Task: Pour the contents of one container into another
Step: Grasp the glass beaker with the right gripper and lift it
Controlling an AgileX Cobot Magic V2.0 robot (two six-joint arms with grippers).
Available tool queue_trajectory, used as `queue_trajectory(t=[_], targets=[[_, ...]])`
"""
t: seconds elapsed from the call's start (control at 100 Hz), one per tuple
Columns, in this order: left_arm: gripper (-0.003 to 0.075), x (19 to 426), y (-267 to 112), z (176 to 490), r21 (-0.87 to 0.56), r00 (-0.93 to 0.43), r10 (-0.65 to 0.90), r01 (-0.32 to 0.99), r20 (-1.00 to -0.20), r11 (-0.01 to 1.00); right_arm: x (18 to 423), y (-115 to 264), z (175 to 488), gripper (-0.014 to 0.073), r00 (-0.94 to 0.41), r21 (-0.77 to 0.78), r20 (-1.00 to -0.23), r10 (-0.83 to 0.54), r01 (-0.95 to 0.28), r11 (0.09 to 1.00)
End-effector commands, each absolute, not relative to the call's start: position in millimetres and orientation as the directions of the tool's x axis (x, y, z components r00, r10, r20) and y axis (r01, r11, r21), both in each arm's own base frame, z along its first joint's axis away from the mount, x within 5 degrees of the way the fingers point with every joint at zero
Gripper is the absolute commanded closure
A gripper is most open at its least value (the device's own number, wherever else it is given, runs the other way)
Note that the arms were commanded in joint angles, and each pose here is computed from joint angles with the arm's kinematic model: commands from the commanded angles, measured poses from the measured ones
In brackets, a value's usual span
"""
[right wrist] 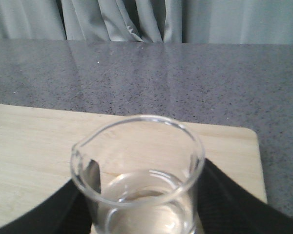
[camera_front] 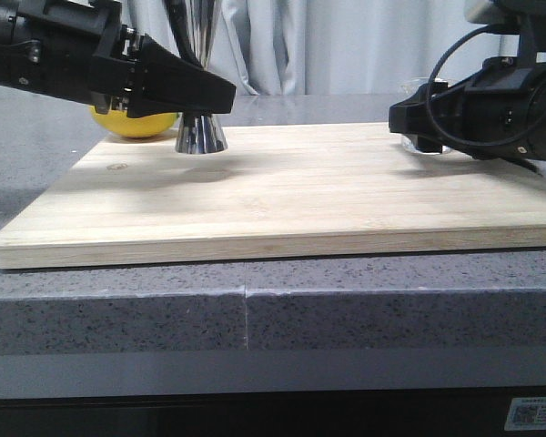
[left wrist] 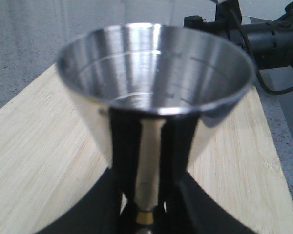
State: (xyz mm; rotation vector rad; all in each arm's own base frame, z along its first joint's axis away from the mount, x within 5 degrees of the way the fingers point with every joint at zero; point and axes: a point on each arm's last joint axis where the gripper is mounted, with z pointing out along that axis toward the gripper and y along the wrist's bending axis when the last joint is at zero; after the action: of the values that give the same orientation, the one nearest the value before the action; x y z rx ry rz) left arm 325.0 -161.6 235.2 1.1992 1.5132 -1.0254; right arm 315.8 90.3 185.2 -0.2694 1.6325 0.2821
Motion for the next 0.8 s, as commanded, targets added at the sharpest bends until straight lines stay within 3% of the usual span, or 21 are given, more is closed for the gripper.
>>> queue_trajectory(t=[0.0, 0.1, 0.41, 0.79], targets=[[0.0711, 318.0, -165.6, 270.3, -0.028, -0.044, 0.105, 0.989, -0.994, 0.147, 318.5, 90.6, 209.8, 0.0223, 0.053, 0.013, -0.998, 0.033, -0.344, 0.939], [0.0711, 318.0, -165.6, 270.3, -0.028, -0.044, 0.105, 0.989, -0.994, 0.147, 318.5, 90.6, 209.8, 0.0233, 0.053, 0.013, -0.998, 0.033, -0.344, 0.939], [0.0711, 318.0, -165.6, 270.3, -0.028, -0.044, 0.105, 0.989, -0.994, 0.147, 318.5, 90.6, 210.0, 0.0409, 0.054, 0.013, -0.998, 0.033, -0.344, 0.939], [0.0711, 318.0, -165.6, 270.3, -0.028, -0.044, 0.105, 0.989, -0.994, 0.147, 316.5, 92.2, 215.6, 0.0420, 0.082, -0.004, -0.996, 0.028, -0.364, 0.931]])
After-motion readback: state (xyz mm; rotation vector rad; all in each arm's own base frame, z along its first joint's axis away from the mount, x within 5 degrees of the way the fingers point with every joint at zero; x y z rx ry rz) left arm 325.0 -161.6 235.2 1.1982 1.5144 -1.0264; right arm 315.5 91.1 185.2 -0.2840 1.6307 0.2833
